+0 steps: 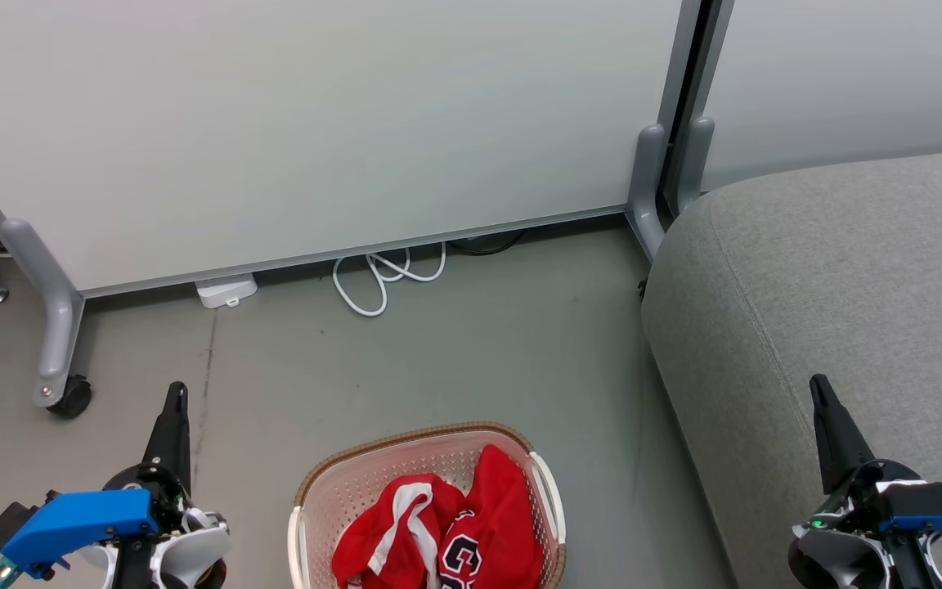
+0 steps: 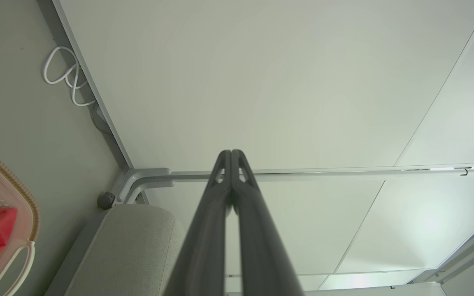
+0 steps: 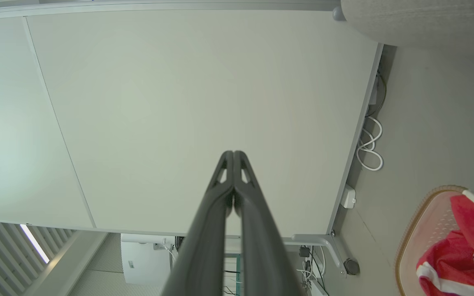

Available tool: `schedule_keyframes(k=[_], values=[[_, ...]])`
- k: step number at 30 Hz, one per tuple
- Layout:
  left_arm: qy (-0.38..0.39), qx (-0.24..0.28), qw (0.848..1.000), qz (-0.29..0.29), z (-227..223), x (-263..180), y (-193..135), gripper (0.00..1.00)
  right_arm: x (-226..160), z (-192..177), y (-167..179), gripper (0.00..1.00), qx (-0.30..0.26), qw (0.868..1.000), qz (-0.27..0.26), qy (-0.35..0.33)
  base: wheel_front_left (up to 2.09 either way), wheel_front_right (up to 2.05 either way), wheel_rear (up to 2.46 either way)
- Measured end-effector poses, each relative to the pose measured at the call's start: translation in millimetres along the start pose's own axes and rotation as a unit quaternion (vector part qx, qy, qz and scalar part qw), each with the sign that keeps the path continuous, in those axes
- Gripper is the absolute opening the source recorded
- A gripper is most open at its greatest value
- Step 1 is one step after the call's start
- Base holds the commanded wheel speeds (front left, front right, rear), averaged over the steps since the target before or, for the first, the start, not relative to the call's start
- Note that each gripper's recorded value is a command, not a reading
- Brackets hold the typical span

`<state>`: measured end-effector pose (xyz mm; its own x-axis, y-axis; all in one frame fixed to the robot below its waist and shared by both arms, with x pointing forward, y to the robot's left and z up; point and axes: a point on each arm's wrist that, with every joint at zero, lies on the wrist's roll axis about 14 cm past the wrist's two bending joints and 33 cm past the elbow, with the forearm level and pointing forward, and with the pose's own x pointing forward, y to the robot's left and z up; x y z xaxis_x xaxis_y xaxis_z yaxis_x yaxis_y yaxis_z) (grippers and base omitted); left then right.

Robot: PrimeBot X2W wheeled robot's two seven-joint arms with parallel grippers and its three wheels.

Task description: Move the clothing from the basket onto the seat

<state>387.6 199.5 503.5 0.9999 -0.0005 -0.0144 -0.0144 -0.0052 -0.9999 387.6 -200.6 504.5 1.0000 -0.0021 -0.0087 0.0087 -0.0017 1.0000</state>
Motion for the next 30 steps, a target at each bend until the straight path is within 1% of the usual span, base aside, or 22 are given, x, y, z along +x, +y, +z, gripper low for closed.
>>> schedule_keyframes(k=[12,13,14,15,16,19,23,26,30], values=[[0.0,0.0,1.0,0.0,0,0,0,0.0,0,0,0,0.0,0.0,1.0,0.0,0.0,0.0,0.0,0.0],[-0.001,-0.001,1.0,0.005,0,-1,3,1.0,-1,0,-3,1.0,0.0,1.0,-0.004,0.0,0.0,0.0,0.0],[-0.001,-0.003,1.0,0.014,-1,-4,9,1.0,-3,0,-8,1.0,0.001,1.0,-0.012,0.0,0.0,0.0,0.0],[-0.001,-0.003,1.0,0.014,-1,-4,9,0.0,-3,0,-8,0.0,0.001,1.0,-0.012,0.0,0.0,0.0,0.0],[-0.002,-0.005,1.0,0.025,-1,-7,17,1.0,-6,0,-15,1.0,0.002,1.0,-0.022,-0.001,0.0,0.0,0.0],[-0.004,-0.01,0.999,0.053,-2,-17,35,1.0,-13,-1,-30,1.0,0.006,0.999,-0.045,-0.003,0.0,0.0,0.0],[-0.009,-0.007,0.998,0.056,-2,-18,38,1.0,-15,-4,-33,1.0,0.003,0.999,-0.05,-0.003,0.0,0.0,0.0],[-0.01,0.009,0.998,0.056,-3,-18,37,1.0,-14,-4,-34,1.0,-0.012,0.999,-0.051,-0.006,0.0,0.0,0.0],[-0.009,0.045,0.997,0.06,-5,-17,36,1.0,-13,-4,-34,1.0,-0.05,0.997,-0.054,-0.006,0.0,0.0,0.0]])
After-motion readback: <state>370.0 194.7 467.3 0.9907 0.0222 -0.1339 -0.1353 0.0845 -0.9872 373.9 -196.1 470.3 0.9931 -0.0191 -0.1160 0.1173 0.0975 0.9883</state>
